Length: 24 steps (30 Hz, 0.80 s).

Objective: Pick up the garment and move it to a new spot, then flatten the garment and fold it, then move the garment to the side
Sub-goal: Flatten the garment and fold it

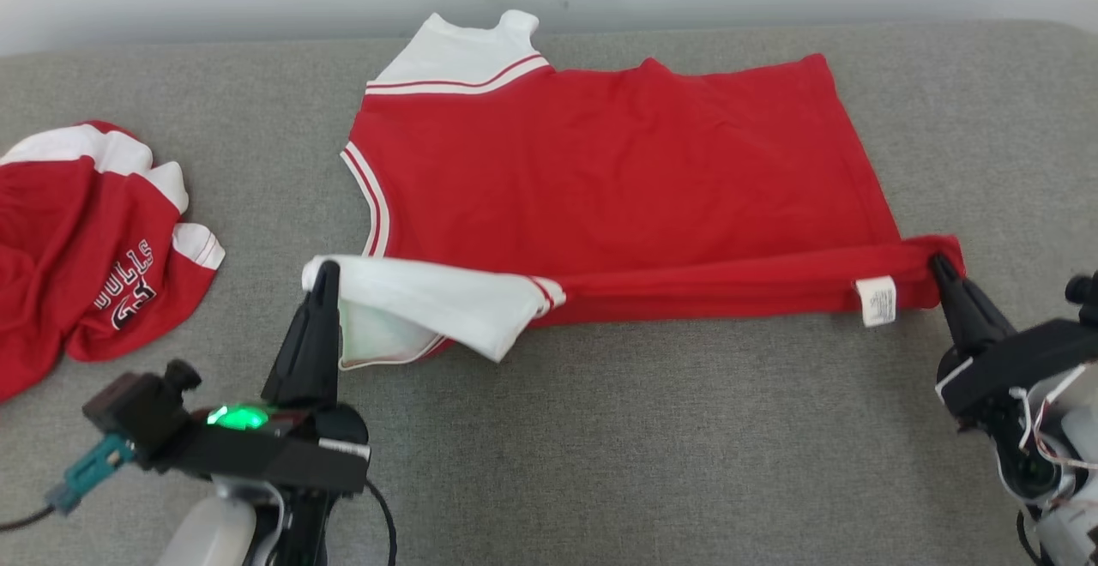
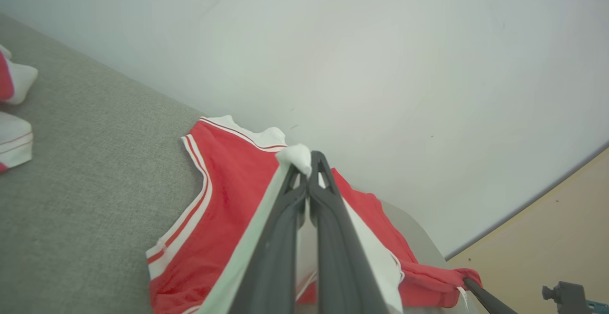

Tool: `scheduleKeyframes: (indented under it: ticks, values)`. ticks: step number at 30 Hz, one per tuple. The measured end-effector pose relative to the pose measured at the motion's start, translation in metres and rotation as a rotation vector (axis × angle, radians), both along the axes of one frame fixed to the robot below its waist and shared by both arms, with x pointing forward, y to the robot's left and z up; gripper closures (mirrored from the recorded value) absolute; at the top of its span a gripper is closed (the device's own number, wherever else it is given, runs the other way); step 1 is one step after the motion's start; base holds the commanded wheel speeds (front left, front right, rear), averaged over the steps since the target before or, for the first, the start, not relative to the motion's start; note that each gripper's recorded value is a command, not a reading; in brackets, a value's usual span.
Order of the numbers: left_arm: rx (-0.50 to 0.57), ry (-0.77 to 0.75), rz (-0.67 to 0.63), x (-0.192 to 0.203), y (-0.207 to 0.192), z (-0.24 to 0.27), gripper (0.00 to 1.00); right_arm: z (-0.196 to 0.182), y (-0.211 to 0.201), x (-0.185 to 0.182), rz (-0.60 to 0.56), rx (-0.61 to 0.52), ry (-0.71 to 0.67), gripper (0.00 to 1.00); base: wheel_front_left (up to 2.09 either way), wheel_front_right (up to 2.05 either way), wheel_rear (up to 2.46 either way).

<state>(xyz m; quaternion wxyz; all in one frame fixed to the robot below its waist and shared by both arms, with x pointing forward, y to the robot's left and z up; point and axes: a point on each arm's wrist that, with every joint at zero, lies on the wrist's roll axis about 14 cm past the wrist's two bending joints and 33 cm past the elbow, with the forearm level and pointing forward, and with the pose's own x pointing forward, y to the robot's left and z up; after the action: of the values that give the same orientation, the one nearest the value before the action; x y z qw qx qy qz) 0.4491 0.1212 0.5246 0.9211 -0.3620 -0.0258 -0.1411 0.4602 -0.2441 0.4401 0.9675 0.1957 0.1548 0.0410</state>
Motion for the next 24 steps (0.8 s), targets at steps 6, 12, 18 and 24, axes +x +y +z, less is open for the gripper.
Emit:
scheduleKeyframes:
  ticks: [6, 12, 18, 24]
  values:
    - [0.034, 0.005, -0.013, 0.027, -0.006, -0.006, 1.0, 0.0, 0.001, 0.027, -0.001, -0.008, 0.015, 1.0, 0.0, 0.0, 0.0]
    - [0.087, 0.024, -0.023, 0.051, -0.011, -0.017, 0.91, -0.002, 0.011, 0.051, 0.0, 0.004, 0.019, 0.73, 0.0, 0.0, 0.0]
    - [0.094, 0.013, 0.004, 0.069, -0.007, -0.016, 0.0, -0.006, 0.015, 0.065, -0.022, 0.009, -0.001, 0.0, 0.0, 0.0, 0.0]
    - [0.103, -0.011, 0.035, 0.076, -0.004, -0.012, 0.0, 0.014, 0.03, 0.075, -0.013, 0.06, -0.12, 0.0, 0.0, 0.0, 0.0]
